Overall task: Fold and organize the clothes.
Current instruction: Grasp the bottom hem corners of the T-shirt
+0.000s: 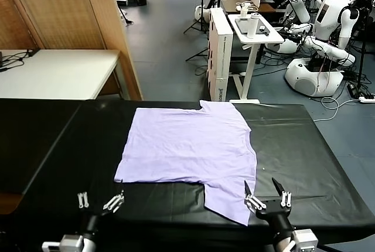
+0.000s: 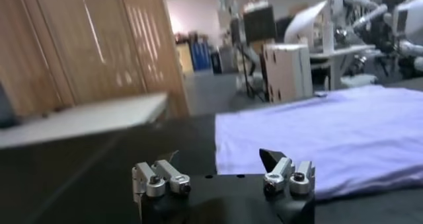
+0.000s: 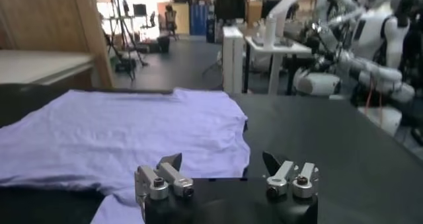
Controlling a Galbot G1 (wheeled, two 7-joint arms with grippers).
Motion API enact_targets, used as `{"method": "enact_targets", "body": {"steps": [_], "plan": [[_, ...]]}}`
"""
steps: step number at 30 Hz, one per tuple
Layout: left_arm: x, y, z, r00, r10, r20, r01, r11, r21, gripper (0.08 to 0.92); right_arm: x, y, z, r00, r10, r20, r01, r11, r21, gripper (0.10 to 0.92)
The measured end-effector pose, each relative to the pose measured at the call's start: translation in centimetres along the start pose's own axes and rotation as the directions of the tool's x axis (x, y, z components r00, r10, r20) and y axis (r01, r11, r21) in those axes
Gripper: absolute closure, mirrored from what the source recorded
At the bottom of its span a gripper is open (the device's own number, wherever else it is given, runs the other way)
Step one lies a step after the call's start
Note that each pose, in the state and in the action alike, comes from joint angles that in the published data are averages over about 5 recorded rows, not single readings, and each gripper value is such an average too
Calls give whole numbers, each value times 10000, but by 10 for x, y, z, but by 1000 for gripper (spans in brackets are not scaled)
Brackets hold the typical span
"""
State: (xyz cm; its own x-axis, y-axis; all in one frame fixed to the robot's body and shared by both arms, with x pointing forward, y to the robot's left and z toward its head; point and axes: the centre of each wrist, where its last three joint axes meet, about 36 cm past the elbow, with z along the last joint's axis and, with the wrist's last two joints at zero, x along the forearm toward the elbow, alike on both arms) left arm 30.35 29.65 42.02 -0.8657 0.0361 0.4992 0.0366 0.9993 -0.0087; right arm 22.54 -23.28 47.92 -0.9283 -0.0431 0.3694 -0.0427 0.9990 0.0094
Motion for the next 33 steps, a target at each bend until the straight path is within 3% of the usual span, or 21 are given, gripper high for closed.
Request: {"method": "enact_targets", "body": {"steps": [8, 33], "plan": [[-3, 1, 3, 9993, -103, -367, 103, 9999, 18, 92, -6, -3, -3, 9984, 45, -570, -43, 10000, 31, 115], [-2, -7, 6, 9992, 155, -359, -137, 9988, 479, 92, -26, 1, 15, 9754, -410, -2164, 245, 9966, -787, 115]]}}
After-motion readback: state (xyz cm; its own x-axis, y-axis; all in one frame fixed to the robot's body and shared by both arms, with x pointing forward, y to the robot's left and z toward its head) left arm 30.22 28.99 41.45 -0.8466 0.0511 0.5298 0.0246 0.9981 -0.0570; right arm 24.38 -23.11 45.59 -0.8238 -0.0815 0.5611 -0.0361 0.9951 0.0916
